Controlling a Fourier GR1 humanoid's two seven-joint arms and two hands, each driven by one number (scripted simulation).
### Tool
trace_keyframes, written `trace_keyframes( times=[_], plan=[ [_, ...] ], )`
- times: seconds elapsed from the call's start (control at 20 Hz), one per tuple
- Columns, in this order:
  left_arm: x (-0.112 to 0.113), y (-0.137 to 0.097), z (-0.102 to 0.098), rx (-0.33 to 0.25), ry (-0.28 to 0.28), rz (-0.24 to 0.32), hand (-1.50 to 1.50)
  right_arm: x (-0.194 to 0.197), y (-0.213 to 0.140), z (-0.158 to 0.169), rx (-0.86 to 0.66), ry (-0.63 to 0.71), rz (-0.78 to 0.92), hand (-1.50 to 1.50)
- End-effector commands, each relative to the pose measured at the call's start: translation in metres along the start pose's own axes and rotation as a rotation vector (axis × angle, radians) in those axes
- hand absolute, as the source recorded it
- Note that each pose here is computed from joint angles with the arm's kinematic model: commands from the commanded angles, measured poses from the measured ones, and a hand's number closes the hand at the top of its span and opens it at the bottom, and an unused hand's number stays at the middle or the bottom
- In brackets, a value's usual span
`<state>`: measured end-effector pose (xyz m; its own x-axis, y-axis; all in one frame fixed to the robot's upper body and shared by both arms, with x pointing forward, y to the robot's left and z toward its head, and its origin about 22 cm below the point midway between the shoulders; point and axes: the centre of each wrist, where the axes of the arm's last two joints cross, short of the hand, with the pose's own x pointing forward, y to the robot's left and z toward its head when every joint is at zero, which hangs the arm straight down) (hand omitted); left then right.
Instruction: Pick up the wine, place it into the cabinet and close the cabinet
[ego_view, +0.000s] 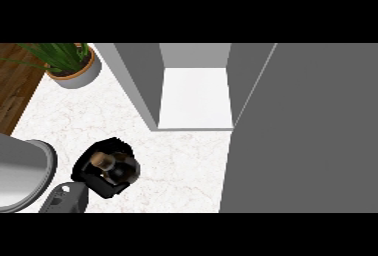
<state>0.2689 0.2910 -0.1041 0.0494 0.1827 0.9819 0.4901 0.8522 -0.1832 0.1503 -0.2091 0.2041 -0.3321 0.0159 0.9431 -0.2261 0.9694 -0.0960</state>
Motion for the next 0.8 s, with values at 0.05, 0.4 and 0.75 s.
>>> trace_keyframes(
  times=[0.05,0.4,0.75],
  plan=[
    [0.0,0.023,0.045,0.389,-0.119,-0.041,1.5,0.011,0.002,0.013,0.008,-0.037,-0.012,-1.5],
    [0.021,0.007,0.041,0.441,-0.278,-0.166,1.5,0.019,0.001,0.022,0.003,-0.047,-0.037,-1.5],
    [0.046,-0.012,0.032,0.468,-0.402,-0.232,1.5,0.013,0.003,0.023,0.007,-0.034,-0.025,-1.5]
  ],
)
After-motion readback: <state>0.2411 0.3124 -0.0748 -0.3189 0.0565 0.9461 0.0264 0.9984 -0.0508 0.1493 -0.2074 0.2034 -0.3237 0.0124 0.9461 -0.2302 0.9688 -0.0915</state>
